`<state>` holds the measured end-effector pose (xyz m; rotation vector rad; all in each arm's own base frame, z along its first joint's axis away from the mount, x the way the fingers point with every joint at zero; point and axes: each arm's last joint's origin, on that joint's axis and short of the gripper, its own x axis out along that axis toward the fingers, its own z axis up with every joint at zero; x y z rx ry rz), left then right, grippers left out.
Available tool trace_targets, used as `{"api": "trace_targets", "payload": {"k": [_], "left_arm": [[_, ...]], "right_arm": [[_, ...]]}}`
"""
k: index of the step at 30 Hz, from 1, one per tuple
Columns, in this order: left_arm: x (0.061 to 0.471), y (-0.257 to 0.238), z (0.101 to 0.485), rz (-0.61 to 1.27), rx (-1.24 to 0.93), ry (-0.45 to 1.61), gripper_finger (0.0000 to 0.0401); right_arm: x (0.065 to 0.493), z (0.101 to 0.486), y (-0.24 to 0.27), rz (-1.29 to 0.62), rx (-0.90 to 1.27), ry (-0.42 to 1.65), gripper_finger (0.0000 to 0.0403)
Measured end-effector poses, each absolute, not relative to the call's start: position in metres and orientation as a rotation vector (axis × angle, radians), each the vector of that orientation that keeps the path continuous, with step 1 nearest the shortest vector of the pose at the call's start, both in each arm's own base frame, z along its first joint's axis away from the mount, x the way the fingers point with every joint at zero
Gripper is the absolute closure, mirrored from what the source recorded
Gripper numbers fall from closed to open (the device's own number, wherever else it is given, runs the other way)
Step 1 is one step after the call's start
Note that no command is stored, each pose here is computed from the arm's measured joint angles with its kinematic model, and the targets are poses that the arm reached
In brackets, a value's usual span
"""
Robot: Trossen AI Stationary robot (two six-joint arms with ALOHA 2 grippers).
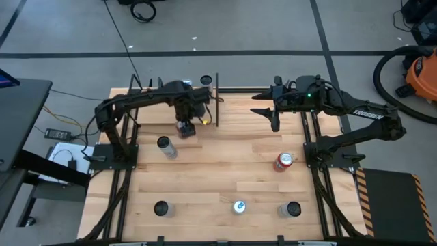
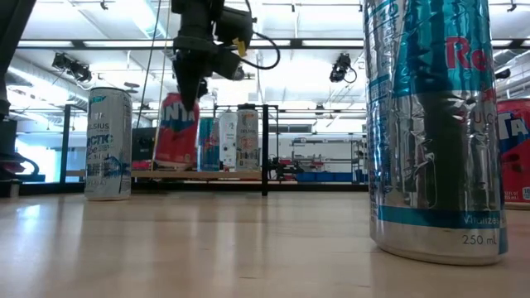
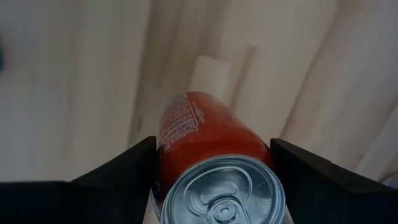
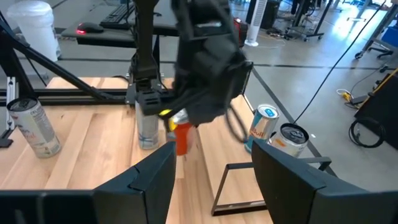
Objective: Place canned beverage on shelf
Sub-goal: Put the top orange soda can on the shelf
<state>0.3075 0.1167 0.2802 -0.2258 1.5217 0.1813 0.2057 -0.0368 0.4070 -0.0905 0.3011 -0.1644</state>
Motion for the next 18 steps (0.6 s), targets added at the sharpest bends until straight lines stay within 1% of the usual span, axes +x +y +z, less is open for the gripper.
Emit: {"api": "trace_targets", "payload": {"k": [8, 12, 18], "left_arm": [[0.286, 0.166, 0.3, 0.282, -0.304, 1.468, 0.0112], [0.265, 0.193, 0.31, 0.327, -0.346, 1.471, 0.0111], [0.231, 0.231, 0.311, 0.383, -0.389, 1.462, 0.0111]], "right_arm": [[0.205, 0.406, -0.037, -0.162, -0.1, 0.313, 0.0186], [0.205, 0.404, -0.037, -0.161, -0.099, 0.331, 0.0186], [0.205, 0.404, -0.037, -0.161, -0.094, 0.337, 0.0186]]}}
